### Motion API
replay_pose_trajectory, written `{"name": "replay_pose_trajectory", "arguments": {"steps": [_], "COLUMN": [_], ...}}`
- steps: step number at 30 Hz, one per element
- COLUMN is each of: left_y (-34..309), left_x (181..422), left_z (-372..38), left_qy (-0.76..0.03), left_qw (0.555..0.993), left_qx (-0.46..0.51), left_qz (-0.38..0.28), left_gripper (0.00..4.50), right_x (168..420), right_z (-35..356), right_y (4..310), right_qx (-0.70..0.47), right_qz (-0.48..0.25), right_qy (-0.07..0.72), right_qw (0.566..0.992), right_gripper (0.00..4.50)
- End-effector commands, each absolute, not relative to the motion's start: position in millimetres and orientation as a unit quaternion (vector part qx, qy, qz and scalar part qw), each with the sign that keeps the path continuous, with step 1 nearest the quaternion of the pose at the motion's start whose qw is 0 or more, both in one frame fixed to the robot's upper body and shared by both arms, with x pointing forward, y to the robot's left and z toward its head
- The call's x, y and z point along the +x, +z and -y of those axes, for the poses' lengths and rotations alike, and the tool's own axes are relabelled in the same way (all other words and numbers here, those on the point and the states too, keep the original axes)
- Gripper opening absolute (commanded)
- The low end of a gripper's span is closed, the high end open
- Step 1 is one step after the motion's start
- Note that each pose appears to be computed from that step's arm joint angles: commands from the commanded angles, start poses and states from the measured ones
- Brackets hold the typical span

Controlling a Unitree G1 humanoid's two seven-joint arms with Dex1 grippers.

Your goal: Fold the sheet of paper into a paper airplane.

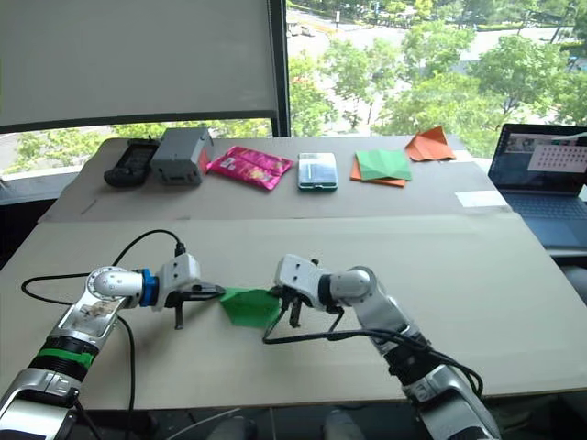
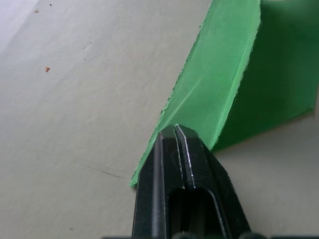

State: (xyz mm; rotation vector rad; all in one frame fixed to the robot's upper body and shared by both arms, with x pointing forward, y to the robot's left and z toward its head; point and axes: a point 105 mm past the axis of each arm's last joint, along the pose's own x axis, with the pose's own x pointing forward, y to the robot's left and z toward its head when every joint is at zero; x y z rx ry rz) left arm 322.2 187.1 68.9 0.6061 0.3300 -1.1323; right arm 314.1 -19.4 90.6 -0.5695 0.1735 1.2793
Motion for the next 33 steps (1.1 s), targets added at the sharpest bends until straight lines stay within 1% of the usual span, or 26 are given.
{"name": "replay_pose_trajectory", "arguments": {"steps": [1, 2, 8, 13, 18, 19, 27, 28, 30, 33], "left_y": [60, 61, 61, 61, 72, 74, 111, 114, 119, 123], "left_x": [317, 316, 314, 313, 320, 321, 326, 325, 328, 328], "left_z": [-186, -186, -187, -188, -191, -192, -190, -189, -189, -186], "left_qy": [-0.530, -0.530, -0.528, -0.523, -0.510, -0.508, -0.533, -0.537, -0.539, -0.548], "left_qw": [0.781, 0.782, 0.783, 0.787, 0.801, 0.804, 0.813, 0.811, 0.812, 0.808], "left_qx": [0.282, 0.281, 0.280, 0.279, 0.265, 0.261, 0.182, 0.177, 0.173, 0.167], "left_qz": [-0.169, -0.169, -0.170, -0.171, -0.166, -0.165, -0.148, -0.147, -0.142, -0.135], "left_gripper": [0.00, 0.00, 0.00, 0.00, 0.00, 0.53, 3.16, 3.16, 2.77, 1.82], "right_x": [326, 328, 336, 333, 331, 330, 331, 331, 332, 333], "right_z": [18, 19, 20, 12, 9, 9, 8, 8, 8, 8], "right_y": [92, 88, 70, 66, 61, 61, 57, 57, 57, 57], "right_qx": [-0.235, -0.229, -0.225, -0.214, -0.214, -0.215, -0.222, -0.222, -0.223, -0.225], "right_qz": [-0.116, -0.135, -0.181, -0.181, -0.184, -0.185, -0.186, -0.186, -0.186, -0.186], "right_qy": [0.580, 0.577, 0.554, 0.556, 0.556, 0.555, 0.551, 0.551, 0.549, 0.546], "right_qw": [0.771, 0.772, 0.781, 0.783, 0.782, 0.782, 0.782, 0.783, 0.784, 0.786], "right_gripper": [0.02, 0.02, 0.02, 0.02, 0.02, 0.00, 0.00, 0.00, 0.00, 0.00]}}
